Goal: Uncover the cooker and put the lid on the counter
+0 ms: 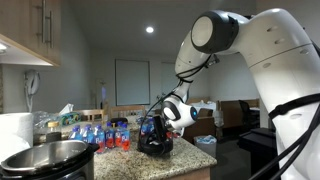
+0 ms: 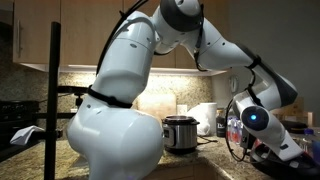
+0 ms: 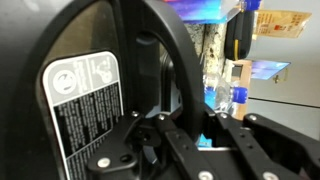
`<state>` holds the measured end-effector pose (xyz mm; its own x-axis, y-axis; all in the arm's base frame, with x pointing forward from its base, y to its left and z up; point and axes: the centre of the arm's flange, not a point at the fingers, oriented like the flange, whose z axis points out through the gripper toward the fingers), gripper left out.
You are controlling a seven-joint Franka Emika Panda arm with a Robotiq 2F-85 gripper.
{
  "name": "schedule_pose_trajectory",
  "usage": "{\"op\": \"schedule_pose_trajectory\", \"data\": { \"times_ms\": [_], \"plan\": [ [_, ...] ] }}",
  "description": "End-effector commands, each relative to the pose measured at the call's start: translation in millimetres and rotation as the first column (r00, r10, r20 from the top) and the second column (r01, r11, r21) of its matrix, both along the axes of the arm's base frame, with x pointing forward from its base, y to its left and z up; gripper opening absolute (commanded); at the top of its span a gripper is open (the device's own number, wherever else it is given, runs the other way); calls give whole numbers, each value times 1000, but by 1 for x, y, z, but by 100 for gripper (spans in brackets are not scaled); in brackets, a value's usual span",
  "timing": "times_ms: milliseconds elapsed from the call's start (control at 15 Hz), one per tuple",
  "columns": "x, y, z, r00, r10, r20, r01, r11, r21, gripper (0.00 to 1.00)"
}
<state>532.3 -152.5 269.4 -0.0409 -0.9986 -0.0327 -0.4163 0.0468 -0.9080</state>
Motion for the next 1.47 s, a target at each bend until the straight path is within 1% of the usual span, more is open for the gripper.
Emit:
{"op": "schedule_pose_trajectory", "data": {
  "times_ms": [0,200,400,667,733,800,867,1000,1200,1267,1400],
  "plan": [
    [-8,17,-23,998,-32,57,31,999,20,7],
    [-16,4,-26,998,-35,52,35,999,10,6],
    [-25,-7,-9,998,-20,60,20,1000,-2,5],
    [-29,-1,0,998,46,37,-46,999,-6,5],
    [-28,3,1,997,72,24,-72,997,1,16],
    [-29,5,3,995,99,16,-99,995,9,33],
    [-29,6,6,991,132,2,-132,991,13,37],
    [-30,0,14,982,180,-51,-181,983,-4,50],
    [-29,-19,29,969,211,-128,-224,970,-92,69],
    [-30,-25,34,965,214,-150,-231,967,-107,77],
    [-32,-33,37,955,226,-190,-251,961,-119,88]
  ]
}}
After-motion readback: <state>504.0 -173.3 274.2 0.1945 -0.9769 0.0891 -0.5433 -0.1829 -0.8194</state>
